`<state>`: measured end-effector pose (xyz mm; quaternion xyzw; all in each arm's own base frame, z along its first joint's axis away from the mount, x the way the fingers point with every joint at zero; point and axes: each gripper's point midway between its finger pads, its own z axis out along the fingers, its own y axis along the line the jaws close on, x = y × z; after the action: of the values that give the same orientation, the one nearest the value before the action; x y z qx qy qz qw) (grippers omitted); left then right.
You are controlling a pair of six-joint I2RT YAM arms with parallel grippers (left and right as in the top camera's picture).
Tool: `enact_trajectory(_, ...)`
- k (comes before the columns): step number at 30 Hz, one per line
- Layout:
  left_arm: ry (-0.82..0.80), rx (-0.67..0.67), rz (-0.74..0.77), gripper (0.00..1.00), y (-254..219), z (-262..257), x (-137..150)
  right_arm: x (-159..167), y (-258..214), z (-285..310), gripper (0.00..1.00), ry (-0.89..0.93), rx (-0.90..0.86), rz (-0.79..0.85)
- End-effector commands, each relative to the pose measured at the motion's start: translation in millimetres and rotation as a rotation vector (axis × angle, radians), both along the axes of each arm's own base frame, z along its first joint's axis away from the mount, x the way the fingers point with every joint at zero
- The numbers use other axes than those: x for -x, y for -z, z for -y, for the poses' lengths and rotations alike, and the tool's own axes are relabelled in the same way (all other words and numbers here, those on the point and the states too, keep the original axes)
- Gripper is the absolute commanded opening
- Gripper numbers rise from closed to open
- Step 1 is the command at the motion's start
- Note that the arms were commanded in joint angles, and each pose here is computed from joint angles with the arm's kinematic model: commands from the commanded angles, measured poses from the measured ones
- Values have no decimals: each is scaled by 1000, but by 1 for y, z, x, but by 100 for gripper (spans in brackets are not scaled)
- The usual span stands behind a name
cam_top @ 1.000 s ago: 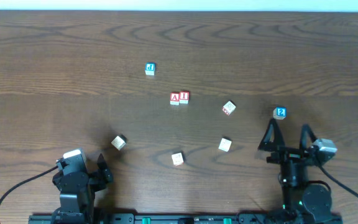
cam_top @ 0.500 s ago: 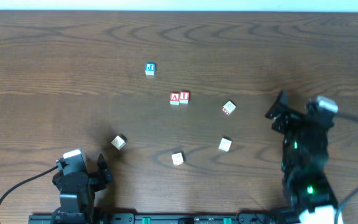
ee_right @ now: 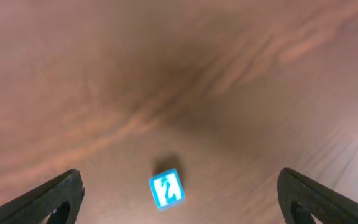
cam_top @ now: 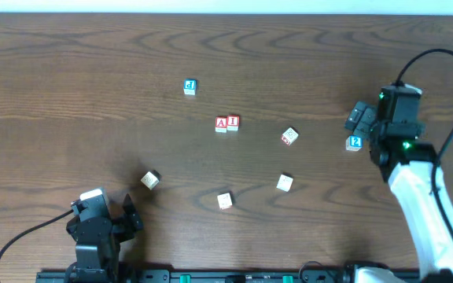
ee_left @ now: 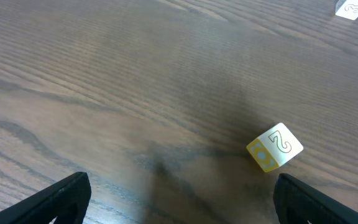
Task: Spell out Ai2
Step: 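Move the right gripper over the blue '2' block and lower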
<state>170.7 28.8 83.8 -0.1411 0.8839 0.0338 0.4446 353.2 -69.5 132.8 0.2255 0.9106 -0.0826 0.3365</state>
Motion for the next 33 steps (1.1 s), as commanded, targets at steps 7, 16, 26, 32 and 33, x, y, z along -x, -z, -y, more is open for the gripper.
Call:
enact_trajectory(7,-13,-20,-34,95,7,-4,6,5,43,-10,99,-132,-175,-171)
enact_trajectory(16,-13,-20,-34,95,7,-4,6,7,53,-5,99,-216,-150,-397)
enact_trajectory(26,-13,-20,-34,95,7,-4,6,8,76,-6,99,-306,-140,-553)
enact_trajectory(32,-13,-20,-34,95,7,-4,6,10,76,-6,99,-320,-136,-563)
enact_trajectory(33,-13,-20,-34,95,7,-4,6,10,76,-6,99,-320,-136,-563)
